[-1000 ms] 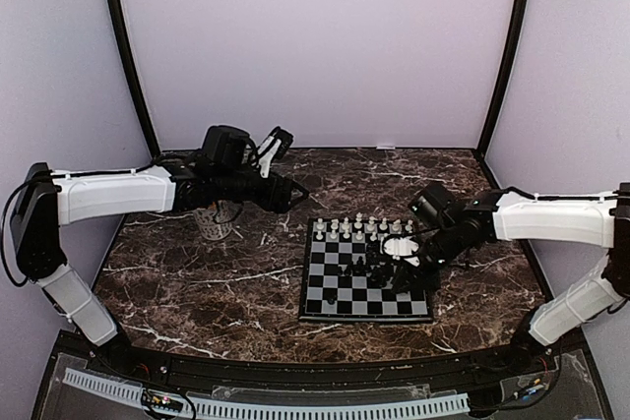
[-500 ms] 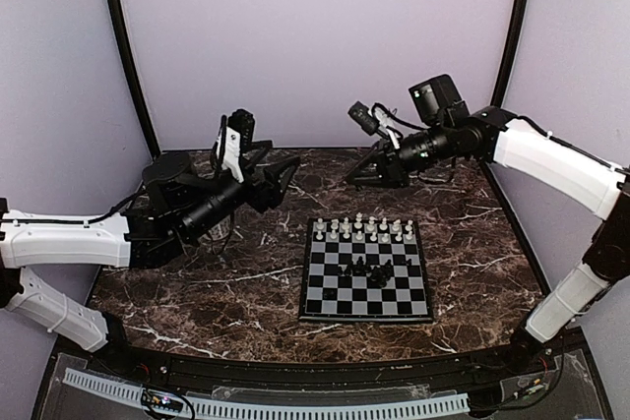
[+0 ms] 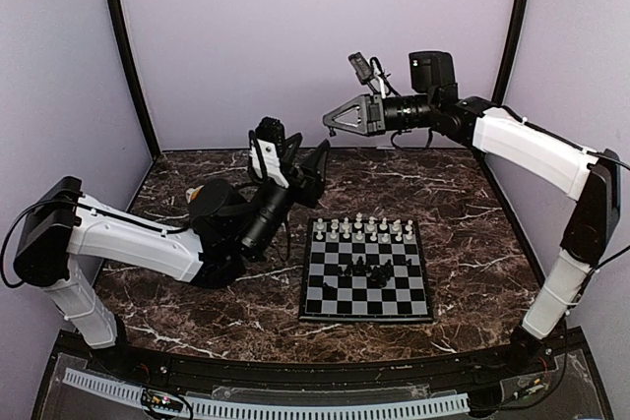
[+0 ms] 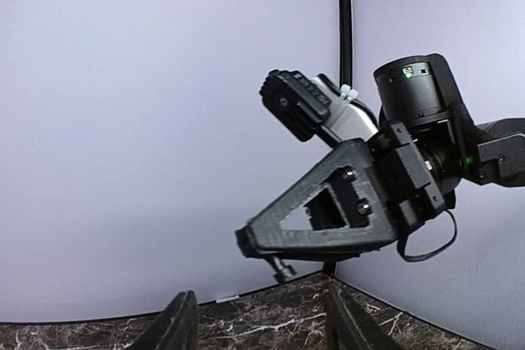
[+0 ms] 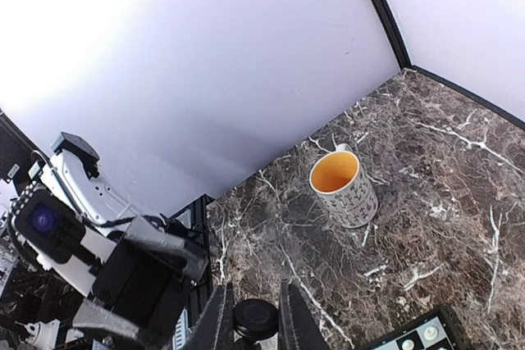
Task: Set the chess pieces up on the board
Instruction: Pass from the right arm to the left, then place the rook at h8.
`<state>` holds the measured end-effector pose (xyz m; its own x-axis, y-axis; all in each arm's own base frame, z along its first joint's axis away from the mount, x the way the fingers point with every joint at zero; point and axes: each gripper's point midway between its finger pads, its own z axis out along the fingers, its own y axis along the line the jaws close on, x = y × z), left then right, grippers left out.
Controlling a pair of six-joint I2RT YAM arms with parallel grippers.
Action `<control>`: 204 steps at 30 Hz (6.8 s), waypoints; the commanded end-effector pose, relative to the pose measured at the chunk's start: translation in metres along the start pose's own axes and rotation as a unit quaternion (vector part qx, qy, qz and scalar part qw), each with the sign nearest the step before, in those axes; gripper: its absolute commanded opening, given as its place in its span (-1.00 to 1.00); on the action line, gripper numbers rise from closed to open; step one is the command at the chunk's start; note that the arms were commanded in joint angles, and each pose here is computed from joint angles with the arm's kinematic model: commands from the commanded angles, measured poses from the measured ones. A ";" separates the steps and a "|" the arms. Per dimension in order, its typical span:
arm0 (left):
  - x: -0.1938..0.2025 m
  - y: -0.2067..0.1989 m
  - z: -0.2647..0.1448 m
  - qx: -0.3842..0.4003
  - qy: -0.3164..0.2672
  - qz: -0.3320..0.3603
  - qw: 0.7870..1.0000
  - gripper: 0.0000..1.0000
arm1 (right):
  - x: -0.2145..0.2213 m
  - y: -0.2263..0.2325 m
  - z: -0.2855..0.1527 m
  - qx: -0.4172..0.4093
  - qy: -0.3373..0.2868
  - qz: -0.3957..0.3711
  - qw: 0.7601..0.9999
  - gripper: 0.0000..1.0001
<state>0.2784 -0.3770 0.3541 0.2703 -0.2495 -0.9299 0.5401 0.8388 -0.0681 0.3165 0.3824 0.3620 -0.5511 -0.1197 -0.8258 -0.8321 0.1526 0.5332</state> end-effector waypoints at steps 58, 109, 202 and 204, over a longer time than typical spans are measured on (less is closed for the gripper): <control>-0.018 -0.010 0.042 -0.140 -0.057 0.031 0.988 -0.78 | -0.017 0.038 -0.009 -0.122 -0.062 0.068 0.988 -0.67; 0.176 -0.049 -0.187 0.191 0.824 -0.122 0.519 -1.00 | 0.079 -0.126 -0.208 0.252 -0.033 -0.068 0.965 0.24; 0.202 -0.039 -0.162 0.151 0.832 -0.105 0.524 0.05 | 0.092 -0.132 -0.204 0.243 -0.028 -0.064 0.967 0.21; 0.180 -0.033 -0.141 0.157 0.806 -0.103 0.561 0.07 | 0.092 -0.134 -0.205 0.245 -0.027 -0.065 0.967 0.21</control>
<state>0.1733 -0.3813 0.0635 -0.7408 0.6547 0.1501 0.5658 0.7286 -0.3860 0.3619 0.1520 0.2505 -0.4617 -0.1146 -0.8796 -0.7467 0.5855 0.3156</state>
